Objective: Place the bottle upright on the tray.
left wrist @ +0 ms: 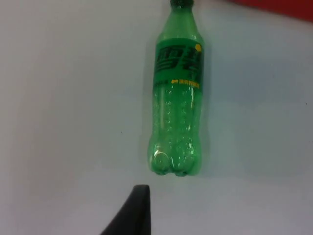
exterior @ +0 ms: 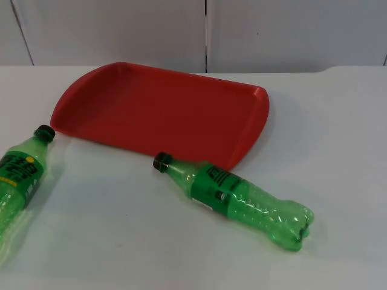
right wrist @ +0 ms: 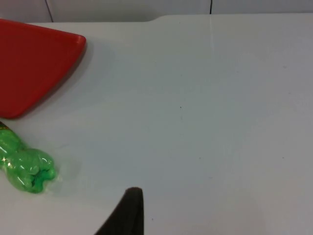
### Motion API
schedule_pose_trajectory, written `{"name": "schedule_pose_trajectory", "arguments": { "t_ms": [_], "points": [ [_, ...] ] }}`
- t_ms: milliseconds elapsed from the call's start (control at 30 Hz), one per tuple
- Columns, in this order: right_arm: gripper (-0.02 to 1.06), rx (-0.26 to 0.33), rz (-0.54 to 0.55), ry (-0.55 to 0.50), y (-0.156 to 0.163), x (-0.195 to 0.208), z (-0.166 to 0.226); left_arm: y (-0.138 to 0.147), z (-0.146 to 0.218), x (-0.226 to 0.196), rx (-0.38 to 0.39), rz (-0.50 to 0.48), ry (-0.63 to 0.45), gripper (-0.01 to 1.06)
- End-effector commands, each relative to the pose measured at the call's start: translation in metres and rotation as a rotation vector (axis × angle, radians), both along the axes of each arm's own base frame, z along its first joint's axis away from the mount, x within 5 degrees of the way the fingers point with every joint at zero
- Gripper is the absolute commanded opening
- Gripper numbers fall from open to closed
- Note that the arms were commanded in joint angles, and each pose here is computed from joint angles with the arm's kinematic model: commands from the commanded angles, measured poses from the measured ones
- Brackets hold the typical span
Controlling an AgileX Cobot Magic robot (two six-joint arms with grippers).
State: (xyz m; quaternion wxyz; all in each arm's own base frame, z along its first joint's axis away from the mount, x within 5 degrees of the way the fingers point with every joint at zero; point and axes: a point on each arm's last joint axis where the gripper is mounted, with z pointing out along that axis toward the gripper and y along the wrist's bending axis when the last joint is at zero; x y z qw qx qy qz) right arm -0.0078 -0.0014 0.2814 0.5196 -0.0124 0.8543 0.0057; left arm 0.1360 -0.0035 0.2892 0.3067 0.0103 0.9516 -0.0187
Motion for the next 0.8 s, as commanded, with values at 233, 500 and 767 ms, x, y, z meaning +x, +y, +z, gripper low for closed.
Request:
{"name": "schedule_pose_trajectory", "arguments": {
  "t_ms": [233,500,767],
  "points": [
    [1.05,0.0,-0.006,-0.001,0.0,0.0,-0.001,-0.001,-0.009,0.055,0.04,-0.064,0.095,1.05],
    [1.05,0.0,-0.006,-0.001,0.0,0.0,-0.001,0.001,-0.011,0.114,0.075,-0.1,0.147,1.05],
    [1.05,0.0,-0.006,-0.001,0.0,0.0,-0.001,-0.004,-0.029,0.155,0.07,-0.207,0.206,1.05]
  ]
}}
